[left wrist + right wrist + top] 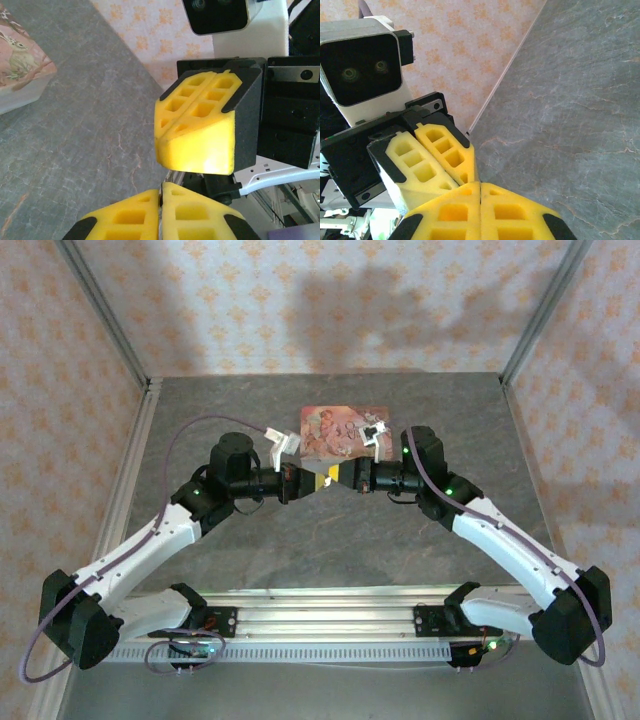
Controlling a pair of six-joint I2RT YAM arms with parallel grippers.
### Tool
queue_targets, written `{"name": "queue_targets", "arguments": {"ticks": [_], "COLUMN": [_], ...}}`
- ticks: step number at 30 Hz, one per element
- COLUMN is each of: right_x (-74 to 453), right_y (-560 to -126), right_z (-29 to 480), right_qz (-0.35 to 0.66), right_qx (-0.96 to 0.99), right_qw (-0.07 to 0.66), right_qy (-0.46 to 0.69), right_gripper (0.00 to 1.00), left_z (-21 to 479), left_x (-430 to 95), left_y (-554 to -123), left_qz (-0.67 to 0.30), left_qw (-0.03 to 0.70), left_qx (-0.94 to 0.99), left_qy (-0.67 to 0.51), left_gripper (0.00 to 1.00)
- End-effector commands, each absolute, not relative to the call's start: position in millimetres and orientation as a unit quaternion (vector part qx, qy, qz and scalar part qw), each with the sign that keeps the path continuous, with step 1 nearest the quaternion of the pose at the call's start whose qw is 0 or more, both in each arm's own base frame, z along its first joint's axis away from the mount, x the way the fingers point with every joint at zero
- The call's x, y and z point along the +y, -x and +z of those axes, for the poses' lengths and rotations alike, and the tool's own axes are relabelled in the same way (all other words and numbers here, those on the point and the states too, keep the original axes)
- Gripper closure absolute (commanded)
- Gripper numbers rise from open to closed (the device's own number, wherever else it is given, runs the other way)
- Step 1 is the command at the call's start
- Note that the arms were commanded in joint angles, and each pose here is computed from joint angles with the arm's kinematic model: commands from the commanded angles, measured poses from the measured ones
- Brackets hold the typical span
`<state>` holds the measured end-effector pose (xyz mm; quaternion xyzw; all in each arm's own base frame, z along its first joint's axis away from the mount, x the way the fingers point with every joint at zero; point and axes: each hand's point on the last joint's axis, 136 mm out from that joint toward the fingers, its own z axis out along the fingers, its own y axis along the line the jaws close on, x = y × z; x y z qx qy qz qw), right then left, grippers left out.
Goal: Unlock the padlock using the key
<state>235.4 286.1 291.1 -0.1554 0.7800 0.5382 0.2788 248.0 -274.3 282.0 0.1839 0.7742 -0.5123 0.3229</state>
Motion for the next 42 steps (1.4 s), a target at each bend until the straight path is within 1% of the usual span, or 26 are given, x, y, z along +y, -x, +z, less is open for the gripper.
{"name": "queue_targets", "arguments": {"ticks": [1,3,5,7,9,14,22,29,34,39,42], "right_x": [279,278,275,274,274,276,276,276,276,276,276], "right_y": [-240,-241,-243,-244,-244,-243,-247,-249,-249,-248,-248], "right_z": [297,296,295,295,297,306,313,319,320,319,320], "right_qz": [0.531,0.529,0.525,0.526,0.531,0.553,0.572,0.584,0.586,0.587,0.589], "right_qx": [0.782,0.784,0.786,0.784,0.78,0.761,0.744,0.734,0.732,0.732,0.731], "right_qw": [0.293,0.295,0.299,0.304,0.308,0.315,0.329,0.334,0.334,0.332,0.334], "right_qy": [0.141,0.136,0.128,0.125,0.123,0.122,0.103,0.093,0.093,0.092,0.092], "right_gripper": [1.0,1.0,1.0,1.0,1.0,1.0,1.0,1.0,1.0,1.0,1.0], "left_z": [306,305,305,307,309,311,313,307,299,300,301], "left_x": [-273,-269,-263,-258,-255,-260,-272,-275,-276,-282,-288], "left_y": [-255,-257,-260,-262,-263,-262,-259,-258,-259,-257,-256], "left_qz": [-0.519,-0.514,-0.508,-0.519,-0.532,-0.588,-0.632,-0.629,-0.623,-0.63,-0.637], "left_qw": [0.369,0.374,0.384,0.387,0.393,0.384,0.367,0.359,0.356,0.348,0.342], "left_qx": [0.75,0.754,0.756,0.752,0.743,0.708,0.681,0.688,0.696,0.692,0.689], "left_qy": [-0.177,-0.168,-0.154,-0.125,-0.103,-0.072,-0.055,-0.049,-0.043,-0.051,-0.058], "left_gripper": [0.84,0.71,0.61,0.55,0.52,0.53,0.55,0.55,0.52,0.52,0.54]}}
